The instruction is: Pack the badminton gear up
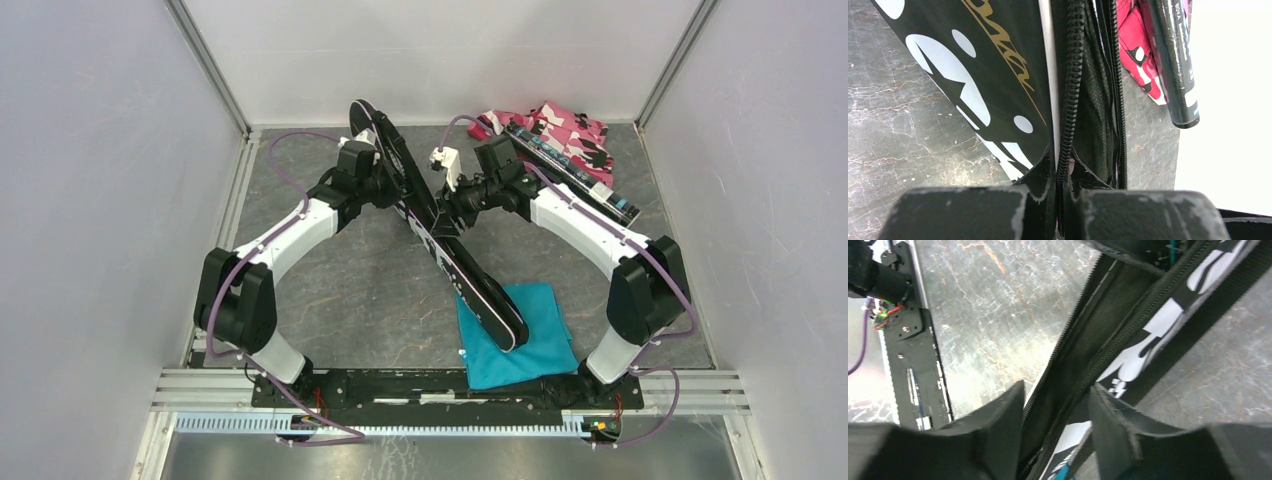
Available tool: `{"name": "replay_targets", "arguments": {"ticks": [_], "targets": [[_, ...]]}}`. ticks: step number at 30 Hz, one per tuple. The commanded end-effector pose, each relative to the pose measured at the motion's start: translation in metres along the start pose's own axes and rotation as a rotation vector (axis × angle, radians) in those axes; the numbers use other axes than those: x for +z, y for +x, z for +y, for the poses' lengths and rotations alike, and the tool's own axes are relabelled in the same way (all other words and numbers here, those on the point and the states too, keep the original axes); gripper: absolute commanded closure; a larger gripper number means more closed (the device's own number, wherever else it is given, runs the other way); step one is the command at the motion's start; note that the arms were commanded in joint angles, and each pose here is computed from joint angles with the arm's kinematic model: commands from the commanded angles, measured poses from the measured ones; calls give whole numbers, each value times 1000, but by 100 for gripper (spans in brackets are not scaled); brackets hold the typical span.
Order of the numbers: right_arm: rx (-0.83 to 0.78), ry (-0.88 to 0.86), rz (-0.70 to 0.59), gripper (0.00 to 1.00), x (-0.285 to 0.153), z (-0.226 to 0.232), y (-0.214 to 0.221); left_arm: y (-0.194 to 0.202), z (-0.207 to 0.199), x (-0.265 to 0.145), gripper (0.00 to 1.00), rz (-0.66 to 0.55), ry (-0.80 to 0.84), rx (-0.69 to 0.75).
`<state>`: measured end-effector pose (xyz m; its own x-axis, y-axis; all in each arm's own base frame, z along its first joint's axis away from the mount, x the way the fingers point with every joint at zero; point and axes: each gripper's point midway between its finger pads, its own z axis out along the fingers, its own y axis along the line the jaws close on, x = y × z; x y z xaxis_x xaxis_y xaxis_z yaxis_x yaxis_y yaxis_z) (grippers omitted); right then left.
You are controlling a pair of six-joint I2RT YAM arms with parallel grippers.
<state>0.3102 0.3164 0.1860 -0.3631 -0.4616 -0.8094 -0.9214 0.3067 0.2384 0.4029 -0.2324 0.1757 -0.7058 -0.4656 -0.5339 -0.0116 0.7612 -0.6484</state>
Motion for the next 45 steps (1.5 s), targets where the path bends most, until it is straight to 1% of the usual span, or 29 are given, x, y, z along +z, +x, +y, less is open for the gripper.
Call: {"name": "replay_targets", "arguments": {"ticks": [1,5,7,10,14,18,21,24,27,29,31,32,33,34,35,36,38,39,41,45], "targets": [[6,-86,-44,40,3,24,-12,-31,-18,1,98,-95,31,-41],[1,-66,-33,26,8,27,-12,-32,-20,2,98,-91,37,-42],[-13,-35,-21,21,9,25,-10,-31,-22,2,98,-87,42,-43],[-42,73,12,20,10,14,-7,-30,-23,2,98,-78,51,-48],[-94,224,48,22,6,-1,-6,-28,-25,1,98,-71,64,-50],[-151,357,80,29,-2,-14,-6,-26,-28,-4,98,-67,85,-44],[-171,386,105,36,-2,-18,-1,-26,-31,-10,98,-71,106,-31],[-188,407,123,51,-1,-24,4,-26,-36,-15,98,-78,136,-2],[-219,435,126,71,-7,-28,0,-28,-43,-24,97,-89,185,62],[-248,457,127,86,-15,-30,-8,-30,-49,-32,90,-97,233,124],[-274,490,125,99,-25,-32,-17,-34,-57,-43,80,-112,285,195],[-286,512,124,100,-31,-34,-21,-38,-61,-49,74,-127,311,235],[-300,530,125,100,-36,-35,-25,-39,-66,-56,66,-132,344,276],[-316,543,128,100,-41,-36,-29,-40,-71,-63,63,-135,377,322],[-327,556,132,100,-46,-36,-31,-40,-76,-71,55,-133,408,365],[-342,575,140,100,-52,-37,-33,-38,-81,-78,43,-127,439,409],[-368,589,150,100,-61,-37,-35,-34,-85,-91,26,-107,475,494],[-389,585,154,100,-64,-35,-36,-31,-88,-98,21,-97,496,547],[-426,582,171,100,-69,-34,-34,-28,-88,-109,16,-83,504,642],[-496,571,213,100,-79,-33,-23,-21,-87,-134,12,-41,522,866]]}}
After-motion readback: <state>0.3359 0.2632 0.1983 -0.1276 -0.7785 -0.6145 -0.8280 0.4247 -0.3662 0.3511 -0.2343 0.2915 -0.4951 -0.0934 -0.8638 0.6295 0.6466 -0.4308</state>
